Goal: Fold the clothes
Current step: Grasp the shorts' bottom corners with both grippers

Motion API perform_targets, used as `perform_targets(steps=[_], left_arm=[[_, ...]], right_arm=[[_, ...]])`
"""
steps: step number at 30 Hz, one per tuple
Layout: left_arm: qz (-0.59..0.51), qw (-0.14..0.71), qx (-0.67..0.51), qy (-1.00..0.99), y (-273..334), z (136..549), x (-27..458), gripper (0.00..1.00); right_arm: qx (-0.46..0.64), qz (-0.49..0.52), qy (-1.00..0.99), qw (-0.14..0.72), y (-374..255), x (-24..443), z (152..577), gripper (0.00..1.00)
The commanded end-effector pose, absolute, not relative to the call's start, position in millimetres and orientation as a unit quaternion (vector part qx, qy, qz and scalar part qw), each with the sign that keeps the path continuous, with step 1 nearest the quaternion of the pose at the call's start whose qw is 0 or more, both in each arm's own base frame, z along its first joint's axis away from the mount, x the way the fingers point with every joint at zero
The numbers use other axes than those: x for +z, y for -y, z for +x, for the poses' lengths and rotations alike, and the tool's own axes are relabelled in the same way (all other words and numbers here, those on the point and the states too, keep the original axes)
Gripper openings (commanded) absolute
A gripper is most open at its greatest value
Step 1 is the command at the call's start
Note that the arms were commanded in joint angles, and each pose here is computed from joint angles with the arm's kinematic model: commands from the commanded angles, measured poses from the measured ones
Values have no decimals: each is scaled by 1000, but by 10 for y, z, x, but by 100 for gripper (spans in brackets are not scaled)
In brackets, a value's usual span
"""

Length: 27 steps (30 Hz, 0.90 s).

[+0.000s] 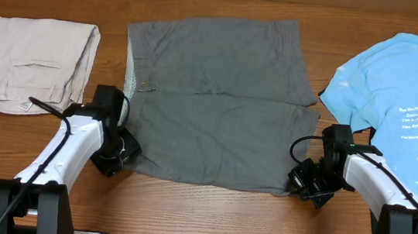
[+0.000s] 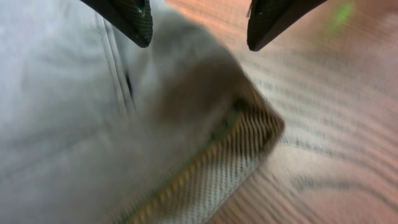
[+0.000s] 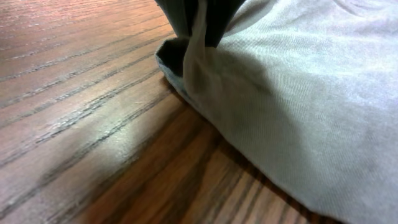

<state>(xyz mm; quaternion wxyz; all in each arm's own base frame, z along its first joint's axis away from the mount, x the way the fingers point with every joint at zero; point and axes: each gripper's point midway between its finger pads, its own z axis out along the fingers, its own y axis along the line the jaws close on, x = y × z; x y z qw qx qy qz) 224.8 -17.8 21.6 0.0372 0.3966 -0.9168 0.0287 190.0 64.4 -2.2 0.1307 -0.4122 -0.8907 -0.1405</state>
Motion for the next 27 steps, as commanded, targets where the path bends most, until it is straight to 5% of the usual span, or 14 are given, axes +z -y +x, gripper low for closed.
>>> perform_targets(steps=[1,8,13,27], left_arm=[[411,31,26,911,124,2208,94,50],[400,26,27,916,121,2197,33,34],[368,29,26,929,121,2177,34,5],[275,94,10,957,125,1832,74,4]], right_arm=[[-119,-411,897,110,-545,-92,1924,4],[-118,-411,897,110,-544,-91,1924,4],[-117,-406,900,105,-528,-85,1945,4],[-61,-386,915,105,-355,385,2102,4]])
